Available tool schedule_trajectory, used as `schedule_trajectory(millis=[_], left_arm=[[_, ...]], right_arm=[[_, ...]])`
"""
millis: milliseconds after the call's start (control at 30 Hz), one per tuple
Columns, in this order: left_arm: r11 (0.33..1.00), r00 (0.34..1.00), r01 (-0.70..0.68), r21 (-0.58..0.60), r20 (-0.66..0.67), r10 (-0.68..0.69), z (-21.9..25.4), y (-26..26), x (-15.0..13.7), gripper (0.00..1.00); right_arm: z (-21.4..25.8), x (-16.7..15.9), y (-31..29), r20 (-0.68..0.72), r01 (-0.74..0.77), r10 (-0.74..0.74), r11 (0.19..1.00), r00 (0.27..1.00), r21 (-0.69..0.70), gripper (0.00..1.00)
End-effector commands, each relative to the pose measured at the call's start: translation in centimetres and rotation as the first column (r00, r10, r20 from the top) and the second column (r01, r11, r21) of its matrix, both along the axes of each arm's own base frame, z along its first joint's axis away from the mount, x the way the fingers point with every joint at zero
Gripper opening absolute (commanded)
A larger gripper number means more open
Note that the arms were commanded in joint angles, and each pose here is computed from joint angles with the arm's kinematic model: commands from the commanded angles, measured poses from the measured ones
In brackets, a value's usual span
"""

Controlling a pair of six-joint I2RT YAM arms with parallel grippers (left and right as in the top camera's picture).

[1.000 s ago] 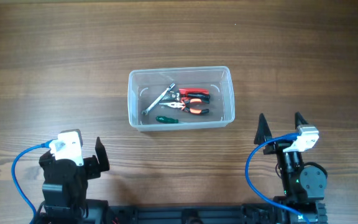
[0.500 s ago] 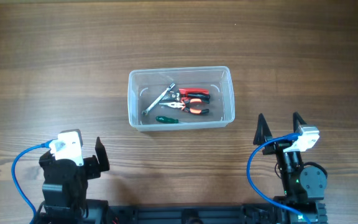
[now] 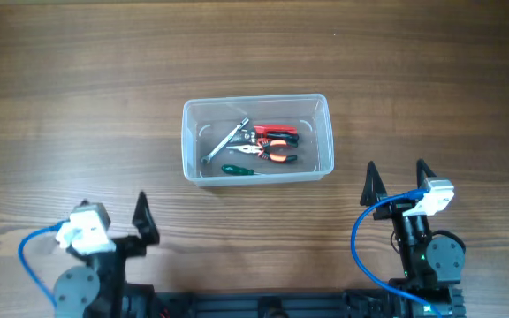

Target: Pack container

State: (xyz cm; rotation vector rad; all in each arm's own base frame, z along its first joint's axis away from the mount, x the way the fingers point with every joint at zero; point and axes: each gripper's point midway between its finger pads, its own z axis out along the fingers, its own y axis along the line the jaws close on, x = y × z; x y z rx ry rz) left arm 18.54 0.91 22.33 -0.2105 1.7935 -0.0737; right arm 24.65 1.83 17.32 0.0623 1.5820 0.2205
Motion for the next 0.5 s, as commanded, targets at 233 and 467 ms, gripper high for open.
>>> schedule_trajectory(millis=[233,467], left_arm=[[0.971,0.987,0.117,-0.209,0.134,-0.090,-6.0,-2.6,5.5,1.00],[0.951,0.949,0.297,-0.083,0.136,-0.285,-6.4,-5.1,5.2,1.00]], right_arm=[[0.4,-0.1,0.4,0.016,-0.021,0.020,1.000,1.000,0.014,1.00],[0.4,-0.1,0.4,0.016,-0.020,0.020,1.000,1.000,0.014,1.00]])
